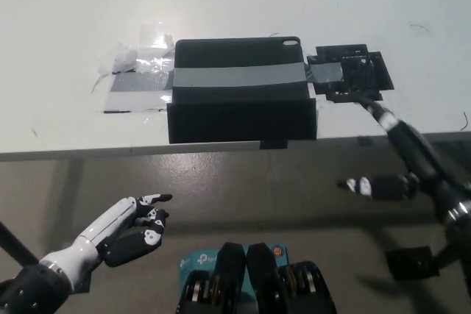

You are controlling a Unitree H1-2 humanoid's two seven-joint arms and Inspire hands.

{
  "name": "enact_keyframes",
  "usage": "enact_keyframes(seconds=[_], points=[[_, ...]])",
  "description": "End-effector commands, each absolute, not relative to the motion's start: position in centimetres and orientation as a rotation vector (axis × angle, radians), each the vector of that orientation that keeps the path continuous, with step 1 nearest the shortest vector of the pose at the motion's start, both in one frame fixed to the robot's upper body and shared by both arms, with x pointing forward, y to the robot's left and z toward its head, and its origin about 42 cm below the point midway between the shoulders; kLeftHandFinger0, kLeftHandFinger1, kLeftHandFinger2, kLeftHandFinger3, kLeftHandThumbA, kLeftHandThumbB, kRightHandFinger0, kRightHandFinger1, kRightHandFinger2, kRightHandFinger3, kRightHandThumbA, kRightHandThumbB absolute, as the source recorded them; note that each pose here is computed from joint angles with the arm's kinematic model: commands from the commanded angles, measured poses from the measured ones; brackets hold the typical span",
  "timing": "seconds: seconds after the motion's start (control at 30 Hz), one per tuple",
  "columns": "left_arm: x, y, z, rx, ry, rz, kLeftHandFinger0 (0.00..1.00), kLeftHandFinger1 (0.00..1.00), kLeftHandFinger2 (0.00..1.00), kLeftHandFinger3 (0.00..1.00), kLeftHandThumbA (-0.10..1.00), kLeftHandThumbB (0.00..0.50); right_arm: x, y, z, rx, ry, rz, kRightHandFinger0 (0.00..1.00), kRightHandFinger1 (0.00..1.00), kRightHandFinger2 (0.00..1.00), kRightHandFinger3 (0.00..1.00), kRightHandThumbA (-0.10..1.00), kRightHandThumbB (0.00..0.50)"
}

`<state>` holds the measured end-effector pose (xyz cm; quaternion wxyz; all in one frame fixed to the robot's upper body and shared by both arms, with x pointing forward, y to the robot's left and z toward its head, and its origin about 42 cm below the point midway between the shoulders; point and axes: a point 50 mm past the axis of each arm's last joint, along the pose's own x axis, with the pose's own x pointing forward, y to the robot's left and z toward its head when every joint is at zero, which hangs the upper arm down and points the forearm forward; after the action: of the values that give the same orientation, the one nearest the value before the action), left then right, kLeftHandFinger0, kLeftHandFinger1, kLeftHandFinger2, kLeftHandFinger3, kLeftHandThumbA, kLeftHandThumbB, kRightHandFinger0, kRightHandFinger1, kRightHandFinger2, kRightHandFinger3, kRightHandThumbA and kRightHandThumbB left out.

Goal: The robot uses its right hand to pull the cover of a folded tablet cover kept in the middle of the desk

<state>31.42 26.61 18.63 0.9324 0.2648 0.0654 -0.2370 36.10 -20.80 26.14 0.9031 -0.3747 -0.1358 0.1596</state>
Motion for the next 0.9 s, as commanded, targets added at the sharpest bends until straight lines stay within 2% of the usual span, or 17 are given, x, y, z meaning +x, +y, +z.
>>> enact_keyframes(seconds=[0.0,0.2,0.3,0.4,0.47,0.63,0.8,0.87], points=[[31.3,26.7,19.7,0.560,0.123,-0.498,0.83,0.84,0.95,1.00,1.00,0.094,38.1,-17.5,32.1,-0.966,-0.477,0.256,1.00,1.00,1.00,1.00,1.00,0.500],[31.2,26.7,19.2,0.557,0.136,-0.494,0.84,0.84,0.95,1.00,1.00,0.101,41.0,-11.9,33.5,-1.080,-0.533,0.320,1.00,1.00,1.00,1.00,1.00,0.500],[31.2,26.6,19.3,0.557,0.133,-0.498,0.83,0.83,0.94,1.00,1.00,0.083,42.0,-10.2,33.6,-1.115,-0.505,0.359,1.00,1.00,1.00,1.00,1.00,0.500],[31.2,26.6,19.2,0.551,0.135,-0.491,0.82,0.83,0.94,1.00,1.00,0.087,42.9,-9.1,33.5,-1.139,-0.505,0.378,1.00,1.00,1.00,1.00,1.00,0.500],[31.2,26.6,19.2,0.553,0.135,-0.490,0.81,0.83,0.94,1.00,1.00,0.099,45.3,-7.5,32.8,-1.206,-0.442,0.405,1.00,1.00,1.00,1.00,1.00,0.500],[31.2,26.6,19.2,0.555,0.136,-0.492,0.83,0.84,0.94,1.00,1.00,0.084,47.9,-6.5,31.2,-1.286,-0.362,0.445,1.00,1.00,1.00,1.00,1.00,0.500],[31.0,26.4,19.1,0.554,0.136,-0.499,0.83,0.85,0.96,1.00,1.00,0.085,49.5,-6.7,29.1,-1.441,-0.283,0.498,1.00,1.00,1.00,1.00,1.00,0.500],[31.1,26.4,19.1,0.556,0.137,-0.496,0.82,0.84,0.95,1.00,1.00,0.099,49.9,-7.0,27.9,-1.468,-0.236,0.516,1.00,1.00,1.00,1.00,1.00,0.500]])
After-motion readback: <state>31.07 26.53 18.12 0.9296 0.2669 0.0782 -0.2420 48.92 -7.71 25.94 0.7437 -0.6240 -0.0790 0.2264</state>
